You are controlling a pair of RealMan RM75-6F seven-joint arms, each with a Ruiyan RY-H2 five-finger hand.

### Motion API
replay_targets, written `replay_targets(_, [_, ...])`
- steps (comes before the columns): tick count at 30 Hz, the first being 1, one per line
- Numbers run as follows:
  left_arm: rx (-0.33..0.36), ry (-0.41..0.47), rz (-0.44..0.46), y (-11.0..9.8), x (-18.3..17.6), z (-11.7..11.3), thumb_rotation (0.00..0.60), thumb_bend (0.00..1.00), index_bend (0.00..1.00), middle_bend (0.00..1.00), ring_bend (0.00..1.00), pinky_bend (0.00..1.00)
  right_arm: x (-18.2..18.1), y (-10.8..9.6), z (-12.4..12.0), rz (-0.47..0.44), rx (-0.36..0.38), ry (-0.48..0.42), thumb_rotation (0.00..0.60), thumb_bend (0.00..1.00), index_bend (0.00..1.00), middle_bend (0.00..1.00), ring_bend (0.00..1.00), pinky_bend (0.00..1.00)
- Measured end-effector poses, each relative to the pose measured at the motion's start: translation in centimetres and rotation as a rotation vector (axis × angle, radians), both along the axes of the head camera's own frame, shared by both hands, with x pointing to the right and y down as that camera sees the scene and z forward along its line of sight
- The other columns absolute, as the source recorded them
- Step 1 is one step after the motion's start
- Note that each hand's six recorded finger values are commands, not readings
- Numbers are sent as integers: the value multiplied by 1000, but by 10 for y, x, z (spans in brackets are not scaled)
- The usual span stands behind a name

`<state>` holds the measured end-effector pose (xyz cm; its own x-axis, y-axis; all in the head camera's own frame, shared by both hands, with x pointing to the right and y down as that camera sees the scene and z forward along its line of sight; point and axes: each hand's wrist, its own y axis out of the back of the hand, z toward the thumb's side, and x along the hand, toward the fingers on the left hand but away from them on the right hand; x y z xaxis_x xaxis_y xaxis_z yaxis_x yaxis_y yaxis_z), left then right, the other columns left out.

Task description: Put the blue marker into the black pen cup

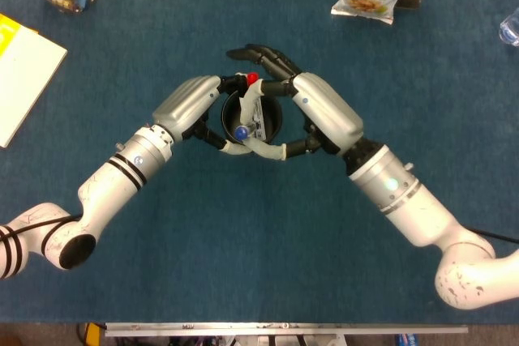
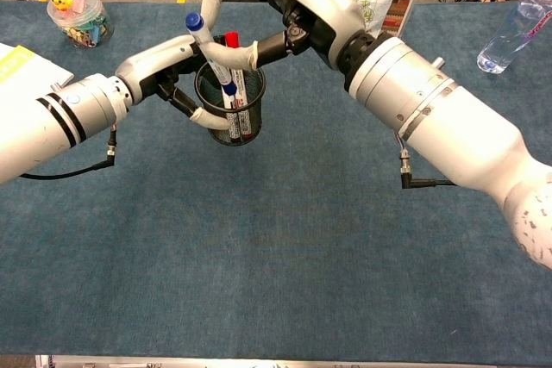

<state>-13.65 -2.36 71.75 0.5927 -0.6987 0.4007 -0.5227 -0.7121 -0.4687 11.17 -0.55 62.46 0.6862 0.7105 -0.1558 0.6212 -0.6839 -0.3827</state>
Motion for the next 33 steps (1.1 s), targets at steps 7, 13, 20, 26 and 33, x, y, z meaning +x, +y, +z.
replay_targets(7, [7,-1,-4,-1,-3,-3,600,91,311,383,351,284,3,-2,9,-19,25,61,600,287,160,19,0,0])
replay_targets(13, [4,-15,-11,-2,-10,-1,600,91,311,383,351,284,13,-6,2,-9,76,69,600,275,129,0,0,0])
replay_targets(20, [3,-54,-14,2,-25,7,600,91,311,383,351,284,62,-23,-15,57,196,147,600,271,129,0,0,0])
replay_targets(26, [-11,-80,-7,10,-30,21,600,91,310,383,350,284,116,-29,-27,129,292,237,600,272,129,0,0,0])
replay_targets(33, [-33,-104,-2,17,-31,41,600,91,309,382,349,284,154,-23,-17,156,304,314,600,271,129,0,0,0])
